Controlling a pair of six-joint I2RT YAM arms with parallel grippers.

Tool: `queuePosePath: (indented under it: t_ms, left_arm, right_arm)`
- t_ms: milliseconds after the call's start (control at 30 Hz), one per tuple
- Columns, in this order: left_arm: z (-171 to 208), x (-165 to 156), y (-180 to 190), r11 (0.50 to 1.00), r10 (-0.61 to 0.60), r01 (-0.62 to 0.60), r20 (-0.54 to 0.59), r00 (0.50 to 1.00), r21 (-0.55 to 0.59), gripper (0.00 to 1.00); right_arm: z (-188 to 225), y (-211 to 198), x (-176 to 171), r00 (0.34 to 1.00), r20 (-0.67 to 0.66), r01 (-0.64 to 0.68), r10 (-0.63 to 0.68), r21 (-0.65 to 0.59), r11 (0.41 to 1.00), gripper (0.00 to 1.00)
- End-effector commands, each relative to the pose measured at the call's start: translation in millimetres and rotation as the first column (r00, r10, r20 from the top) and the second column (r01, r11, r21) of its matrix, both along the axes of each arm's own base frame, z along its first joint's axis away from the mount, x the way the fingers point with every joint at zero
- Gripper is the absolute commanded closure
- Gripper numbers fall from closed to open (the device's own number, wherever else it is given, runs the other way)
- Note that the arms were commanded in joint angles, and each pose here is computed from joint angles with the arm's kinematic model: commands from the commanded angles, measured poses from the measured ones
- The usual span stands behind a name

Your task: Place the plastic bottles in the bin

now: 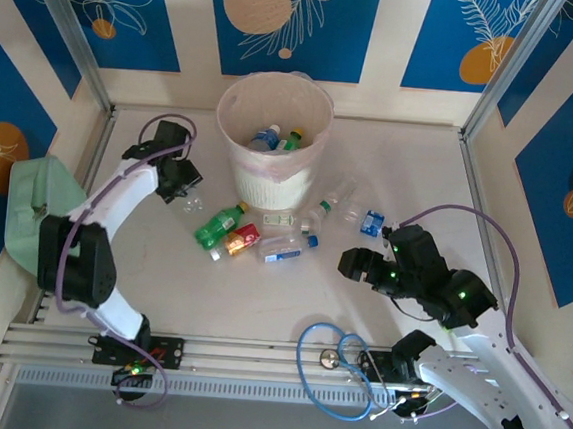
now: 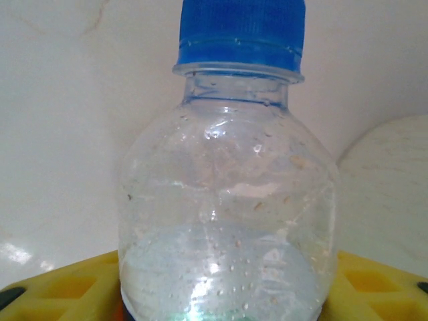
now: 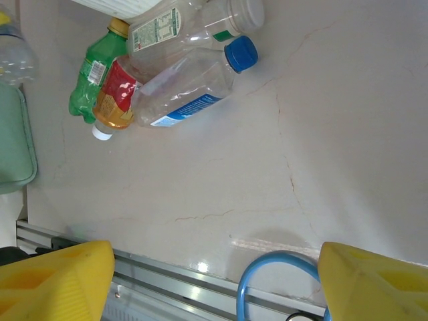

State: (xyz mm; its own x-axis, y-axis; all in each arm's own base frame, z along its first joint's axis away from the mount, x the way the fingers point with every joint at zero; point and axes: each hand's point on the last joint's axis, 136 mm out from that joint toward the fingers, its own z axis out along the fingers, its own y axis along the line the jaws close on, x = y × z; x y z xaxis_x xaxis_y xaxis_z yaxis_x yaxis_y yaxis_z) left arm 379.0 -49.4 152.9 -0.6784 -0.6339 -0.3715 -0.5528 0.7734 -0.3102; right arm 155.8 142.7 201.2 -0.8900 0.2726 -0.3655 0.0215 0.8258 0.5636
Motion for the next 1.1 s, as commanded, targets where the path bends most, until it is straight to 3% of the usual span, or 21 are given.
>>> queuePosePath:
  t_ms: [0, 233, 533, 800, 1067]
  left_arm:
    - [27.7, -24.0, 8.8, 0.998, -0.054, 0.053, 0.026, 0.998, 0.038, 0.42]
    - [118.3, -36.5, -7.2, 0.985, -0.174, 0.17, 0.187, 0.967, 0.038, 0.43]
    - [232.5, -10.8, -58.1, 0.959, -0.243, 0.283, 0.444, 0.863, -0.025, 0.45]
    - [262.8, 21.0, -129.5, 0.918, -0.319, 0.395, 0.538, 0.78, -0.029, 0.45]
    - [255.9, 66.4, -170.1, 0.9, -0.32, 0.429, 0.548, 0.773, -0.08, 0.45]
  right_arm:
    - [-0.8, 1.0, 1.2, 1.0, 0.0, 0.006, -0.006, 0.009, 1.0, 0.2]
    - [-4.7, 4.6, 3.2, 1.0, -0.01, 0.0, 0.0, 0.013, 1.0, 0.2]
    - [-2.1, 12.1, 8.9, 1.0, -0.017, -0.01, 0.011, 0.019, 1.0, 0.2]
    - [-1.8, 8.4, 5.0, 1.0, -0.024, -0.005, 0.005, 0.008, 1.0, 0.21]
    - [0.8, 6.2, 1.1, 1.0, -0.022, -0.001, 0.002, 0.012, 1.0, 0.21]
